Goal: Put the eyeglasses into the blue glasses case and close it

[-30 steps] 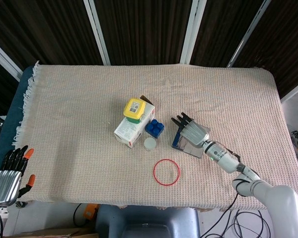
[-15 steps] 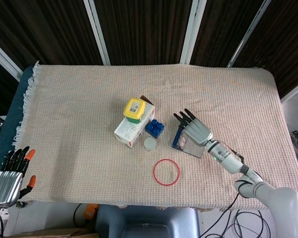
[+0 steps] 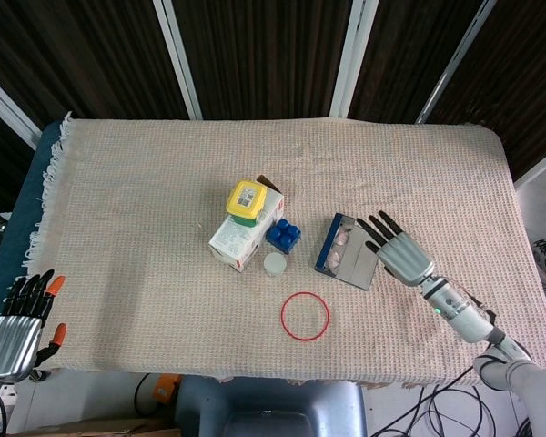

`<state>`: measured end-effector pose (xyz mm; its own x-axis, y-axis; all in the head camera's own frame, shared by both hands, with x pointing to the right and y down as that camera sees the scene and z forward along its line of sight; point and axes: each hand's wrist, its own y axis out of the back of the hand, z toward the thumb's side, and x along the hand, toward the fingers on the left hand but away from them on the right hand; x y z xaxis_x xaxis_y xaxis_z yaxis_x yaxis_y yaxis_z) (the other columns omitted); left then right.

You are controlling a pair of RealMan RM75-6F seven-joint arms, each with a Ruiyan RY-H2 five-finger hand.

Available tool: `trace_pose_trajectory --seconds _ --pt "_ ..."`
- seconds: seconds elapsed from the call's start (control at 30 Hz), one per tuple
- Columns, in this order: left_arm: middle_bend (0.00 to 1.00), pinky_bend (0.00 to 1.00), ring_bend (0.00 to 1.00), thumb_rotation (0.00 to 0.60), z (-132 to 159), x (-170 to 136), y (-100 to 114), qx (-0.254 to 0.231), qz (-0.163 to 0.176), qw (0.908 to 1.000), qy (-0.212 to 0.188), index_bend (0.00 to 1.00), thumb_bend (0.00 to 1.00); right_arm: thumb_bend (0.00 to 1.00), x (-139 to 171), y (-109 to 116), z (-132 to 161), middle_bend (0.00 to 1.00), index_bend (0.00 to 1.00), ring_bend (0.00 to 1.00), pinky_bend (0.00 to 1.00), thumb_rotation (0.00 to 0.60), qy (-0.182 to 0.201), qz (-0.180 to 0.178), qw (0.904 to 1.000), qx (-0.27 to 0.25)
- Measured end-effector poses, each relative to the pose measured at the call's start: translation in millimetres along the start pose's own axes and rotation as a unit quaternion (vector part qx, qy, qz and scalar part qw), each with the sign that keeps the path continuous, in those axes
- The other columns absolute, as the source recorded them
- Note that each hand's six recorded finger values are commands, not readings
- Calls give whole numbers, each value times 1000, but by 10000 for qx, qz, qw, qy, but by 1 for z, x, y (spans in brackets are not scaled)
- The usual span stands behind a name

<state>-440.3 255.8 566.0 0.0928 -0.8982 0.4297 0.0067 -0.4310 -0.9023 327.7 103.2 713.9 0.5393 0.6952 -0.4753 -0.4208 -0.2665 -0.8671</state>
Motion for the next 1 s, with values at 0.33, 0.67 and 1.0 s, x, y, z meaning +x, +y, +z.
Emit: trace_pose_trajectory --seconds 0.33,0.67,1.0 --pt "0 42 0 600 3 3 -4 58 -67 10000 -26 0 413 330 -1 -27 4 19 522 0 0 600 70 220 9996 -135" --pt "0 42 0 600 3 4 -5 75 -88 9999 -21 0 414 330 -11 -38 19 19 561 0 0 600 160 364 9988 -283" --pt "0 42 0 600 1 5 -3 132 4 9999 58 0 413 330 -22 -37 29 19 574 0 0 600 188 335 9987 -344"
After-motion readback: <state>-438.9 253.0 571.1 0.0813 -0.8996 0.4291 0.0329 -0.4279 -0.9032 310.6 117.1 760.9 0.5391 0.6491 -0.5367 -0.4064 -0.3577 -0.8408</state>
